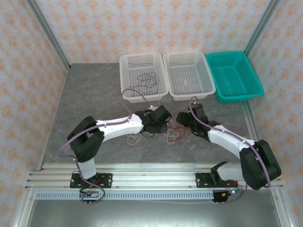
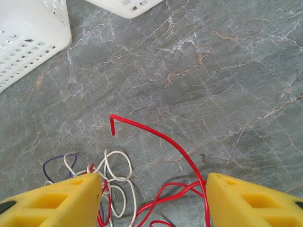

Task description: Untangle the cables

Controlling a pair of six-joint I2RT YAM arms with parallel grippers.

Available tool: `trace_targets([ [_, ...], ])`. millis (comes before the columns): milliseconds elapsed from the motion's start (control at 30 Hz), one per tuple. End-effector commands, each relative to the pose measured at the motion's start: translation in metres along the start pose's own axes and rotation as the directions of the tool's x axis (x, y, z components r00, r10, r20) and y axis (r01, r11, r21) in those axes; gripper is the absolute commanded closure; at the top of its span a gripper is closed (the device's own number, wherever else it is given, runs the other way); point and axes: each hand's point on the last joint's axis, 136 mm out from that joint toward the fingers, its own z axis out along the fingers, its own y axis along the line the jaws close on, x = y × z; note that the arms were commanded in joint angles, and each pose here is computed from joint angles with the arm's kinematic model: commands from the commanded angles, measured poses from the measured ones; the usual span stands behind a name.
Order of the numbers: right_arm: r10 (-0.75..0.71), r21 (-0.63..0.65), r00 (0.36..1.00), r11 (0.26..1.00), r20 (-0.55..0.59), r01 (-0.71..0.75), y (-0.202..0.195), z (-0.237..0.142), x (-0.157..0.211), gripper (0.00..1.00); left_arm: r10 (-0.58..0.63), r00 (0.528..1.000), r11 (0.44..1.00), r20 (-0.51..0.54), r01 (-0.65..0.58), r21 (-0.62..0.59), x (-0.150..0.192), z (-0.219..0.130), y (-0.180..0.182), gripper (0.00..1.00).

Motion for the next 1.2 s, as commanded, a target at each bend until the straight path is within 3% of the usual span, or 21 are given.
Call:
trace_targets([
  [0,-0.003,0.015,1.000,1.000,0.016,0.003,0.003,-0.006,-0.008,0.40,-0.040,0.998,0.999,0.044,0.041,-0.017,-0.012,-0.003,-0.004,0.67],
  [567,-0.008,0.003,1.000,1.000,0.004,0.008,0.005,-0.008,-0.007,0.39,0.002,1.000,0.993,0.005,-0.002,-0.119,-0.003,0.029,0.010,0.70],
  [767,0.001,-0.054,0.999,0.999,-0.035,-0.003,0.014,-0.005,0.001,0.40,-0.009,1.000,0.994,0.011,0.011,-0.112,-0.002,0.030,0.011,0.88],
  [867,-0.007,-0.158,0.996,0.987,-0.091,-0.008,0.035,-0.002,0.011,0.39,-0.005,0.999,0.998,0.038,0.008,-0.063,-0.010,0.011,0.002,1.00],
  [967,-0.035,-0.187,0.992,0.982,-0.122,0.011,0.047,0.004,0.020,0.39,0.009,0.998,1.000,0.054,-0.010,0.018,-0.016,-0.006,-0.013,1.00],
  [1100,-0.047,-0.126,0.983,0.992,-0.177,0.025,0.046,0.024,0.031,0.39,0.019,0.996,0.993,0.093,-0.029,0.111,-0.028,-0.032,-0.031,1.00],
  [1167,-0.021,-0.023,0.980,1.000,-0.196,0.017,0.031,0.037,0.035,0.42,0.017,0.992,0.991,0.128,-0.034,0.132,-0.036,-0.047,-0.034,1.00],
])
